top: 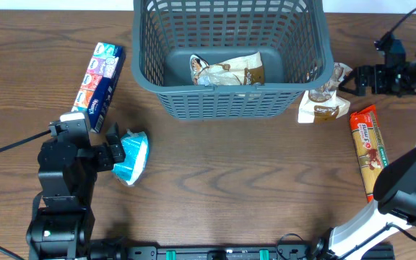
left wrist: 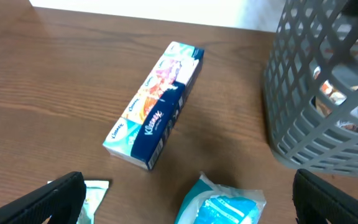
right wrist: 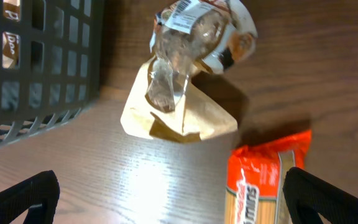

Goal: Pack container
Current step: 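Move the right gripper back to the second brown snack bag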

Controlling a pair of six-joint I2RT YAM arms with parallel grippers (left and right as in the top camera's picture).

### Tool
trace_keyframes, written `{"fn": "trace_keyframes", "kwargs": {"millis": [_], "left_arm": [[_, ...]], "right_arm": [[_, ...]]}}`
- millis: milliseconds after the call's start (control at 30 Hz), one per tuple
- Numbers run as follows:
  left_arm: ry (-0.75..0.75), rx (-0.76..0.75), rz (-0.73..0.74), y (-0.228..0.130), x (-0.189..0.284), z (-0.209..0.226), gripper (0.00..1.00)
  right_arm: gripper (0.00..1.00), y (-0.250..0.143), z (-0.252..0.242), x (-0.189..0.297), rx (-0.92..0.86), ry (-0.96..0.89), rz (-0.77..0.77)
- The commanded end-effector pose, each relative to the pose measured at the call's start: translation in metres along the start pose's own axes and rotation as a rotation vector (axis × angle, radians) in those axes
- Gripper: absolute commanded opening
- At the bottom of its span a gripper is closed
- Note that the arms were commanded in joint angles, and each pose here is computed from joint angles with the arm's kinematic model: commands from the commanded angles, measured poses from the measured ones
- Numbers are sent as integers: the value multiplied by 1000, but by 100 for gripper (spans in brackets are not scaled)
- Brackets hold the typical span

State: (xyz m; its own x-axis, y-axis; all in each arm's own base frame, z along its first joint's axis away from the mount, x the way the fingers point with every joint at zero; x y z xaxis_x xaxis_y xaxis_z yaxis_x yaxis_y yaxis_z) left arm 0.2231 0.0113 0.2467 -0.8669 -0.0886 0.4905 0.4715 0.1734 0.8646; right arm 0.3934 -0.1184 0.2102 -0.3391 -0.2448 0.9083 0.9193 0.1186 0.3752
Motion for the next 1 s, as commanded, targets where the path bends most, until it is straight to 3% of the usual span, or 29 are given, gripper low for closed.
{"fn": "trace_keyframes", "kwargs": {"millis": [0, 967], "left_arm": [[-1, -14, -18, 8, 5, -1, 99], [3, -14, -15, 7, 5, -1, 99]], "right_arm": [[99, 4, 2, -13, 29, 12, 10], [99, 9, 16, -101, 139, 63, 141]]}}
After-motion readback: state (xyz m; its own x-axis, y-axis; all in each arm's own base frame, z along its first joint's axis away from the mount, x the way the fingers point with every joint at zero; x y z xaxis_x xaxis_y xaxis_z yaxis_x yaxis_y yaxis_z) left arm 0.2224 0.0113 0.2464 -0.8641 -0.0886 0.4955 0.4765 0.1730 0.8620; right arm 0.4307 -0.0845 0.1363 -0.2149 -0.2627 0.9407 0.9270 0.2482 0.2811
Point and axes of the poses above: each gripper's point midway between its finger pads, its own x axis back along the fingers, its own z axis along the line the jaws close on, y = z × x, the point moved 5 cm from there along x, back along the fingers, and after that the axes turned 5 degrees about x, right-handed, at the moved point
